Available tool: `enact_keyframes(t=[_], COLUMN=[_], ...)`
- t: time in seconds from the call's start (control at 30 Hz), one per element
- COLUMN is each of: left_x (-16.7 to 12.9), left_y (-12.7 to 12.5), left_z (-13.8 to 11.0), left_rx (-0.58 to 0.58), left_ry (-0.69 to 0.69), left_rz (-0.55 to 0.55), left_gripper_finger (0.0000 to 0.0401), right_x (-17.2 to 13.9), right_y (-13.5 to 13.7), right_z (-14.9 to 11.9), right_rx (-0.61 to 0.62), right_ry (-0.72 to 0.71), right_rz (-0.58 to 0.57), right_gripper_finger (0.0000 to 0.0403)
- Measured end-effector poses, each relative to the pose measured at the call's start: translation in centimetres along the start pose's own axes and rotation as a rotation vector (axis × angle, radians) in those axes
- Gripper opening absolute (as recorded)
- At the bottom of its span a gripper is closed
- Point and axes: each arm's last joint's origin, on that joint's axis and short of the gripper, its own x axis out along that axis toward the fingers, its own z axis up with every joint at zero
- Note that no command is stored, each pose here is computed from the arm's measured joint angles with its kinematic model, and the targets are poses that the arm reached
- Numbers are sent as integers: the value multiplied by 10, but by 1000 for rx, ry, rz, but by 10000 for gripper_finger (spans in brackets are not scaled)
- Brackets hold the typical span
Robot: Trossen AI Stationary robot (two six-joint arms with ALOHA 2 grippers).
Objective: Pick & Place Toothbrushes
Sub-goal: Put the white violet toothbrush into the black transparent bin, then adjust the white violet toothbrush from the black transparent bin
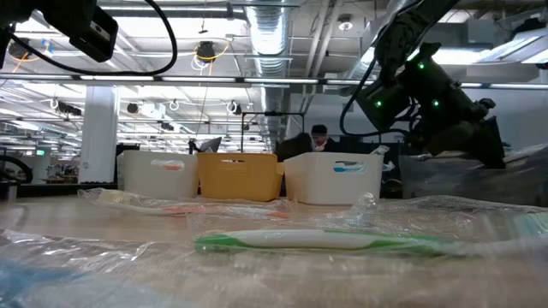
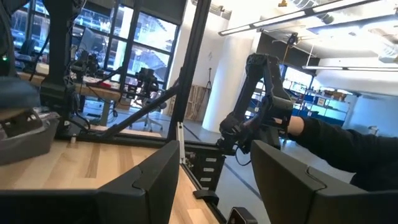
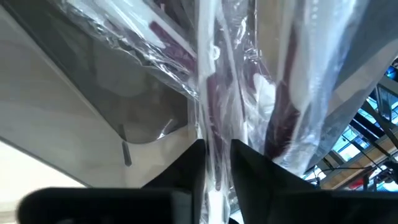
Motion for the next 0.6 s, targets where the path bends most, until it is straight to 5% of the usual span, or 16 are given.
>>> enact_keyframes(t=[0.37,0.6], left_x=[0,0], left_y=[0,0], left_z=[0,0], left_rx=[0,0], left_ry=[-1,-1], left_rz=[0,0], left_gripper_finger=[191,191], right_x=[-17,-47], right_y=[12,12], right_z=[-5,-14], right_rx=[-39,-67], right_ry=[-75,-107], right_rz=[28,2], right_gripper_finger=[120,114])
